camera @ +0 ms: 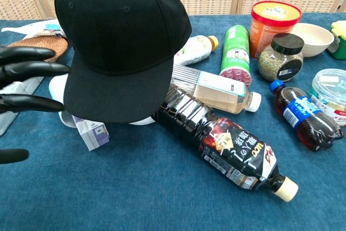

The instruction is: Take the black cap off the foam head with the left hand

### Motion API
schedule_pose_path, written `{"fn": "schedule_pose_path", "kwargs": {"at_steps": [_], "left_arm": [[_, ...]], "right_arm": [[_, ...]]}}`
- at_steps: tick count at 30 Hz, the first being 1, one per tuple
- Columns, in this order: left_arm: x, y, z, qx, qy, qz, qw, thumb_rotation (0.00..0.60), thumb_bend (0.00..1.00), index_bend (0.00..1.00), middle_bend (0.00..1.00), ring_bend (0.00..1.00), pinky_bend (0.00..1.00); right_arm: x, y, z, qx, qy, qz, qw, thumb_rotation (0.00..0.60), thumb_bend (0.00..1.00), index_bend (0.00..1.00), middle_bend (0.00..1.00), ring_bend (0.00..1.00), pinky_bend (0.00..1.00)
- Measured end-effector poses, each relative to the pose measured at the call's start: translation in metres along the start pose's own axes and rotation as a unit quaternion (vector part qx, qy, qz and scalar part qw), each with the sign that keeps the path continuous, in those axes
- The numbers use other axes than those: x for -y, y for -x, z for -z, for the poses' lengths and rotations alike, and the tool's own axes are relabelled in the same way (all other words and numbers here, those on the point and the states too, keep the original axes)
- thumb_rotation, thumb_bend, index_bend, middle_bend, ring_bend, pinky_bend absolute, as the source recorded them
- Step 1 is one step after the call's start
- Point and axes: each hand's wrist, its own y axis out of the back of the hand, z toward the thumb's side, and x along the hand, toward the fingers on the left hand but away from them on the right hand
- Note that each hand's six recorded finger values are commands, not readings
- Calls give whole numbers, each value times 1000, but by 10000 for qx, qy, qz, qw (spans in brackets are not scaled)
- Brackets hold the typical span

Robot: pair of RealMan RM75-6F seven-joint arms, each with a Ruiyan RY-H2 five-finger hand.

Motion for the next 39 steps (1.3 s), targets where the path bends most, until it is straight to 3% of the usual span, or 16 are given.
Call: {"fn": "schedule_pose_path", "kwargs": {"at_steps": [14, 26, 34, 39], "left_arm": [[32, -44, 19, 51, -236, -72, 9997, 600, 76, 192, 83, 60, 220], [38, -60, 17, 244, -408, -318, 9984, 600, 308, 256, 86, 60, 254], [34, -63, 16, 356, -480, -557, 9967, 600, 404, 392, 207, 158, 335], [25, -62, 15, 452, -414, -848, 9945, 600, 408, 531, 344, 271, 450]], "right_arm": [[3, 4, 3, 73, -4, -55, 10000, 600, 20, 195, 47, 52, 0], [4, 4, 0, 26, 32, -100, 9999, 600, 20, 195, 47, 52, 0], [3, 3, 0, 21, 50, -97, 9999, 600, 21, 195, 48, 52, 0], [4, 3, -1, 3, 62, -130, 9999, 600, 22, 195, 48, 52, 0]]}}
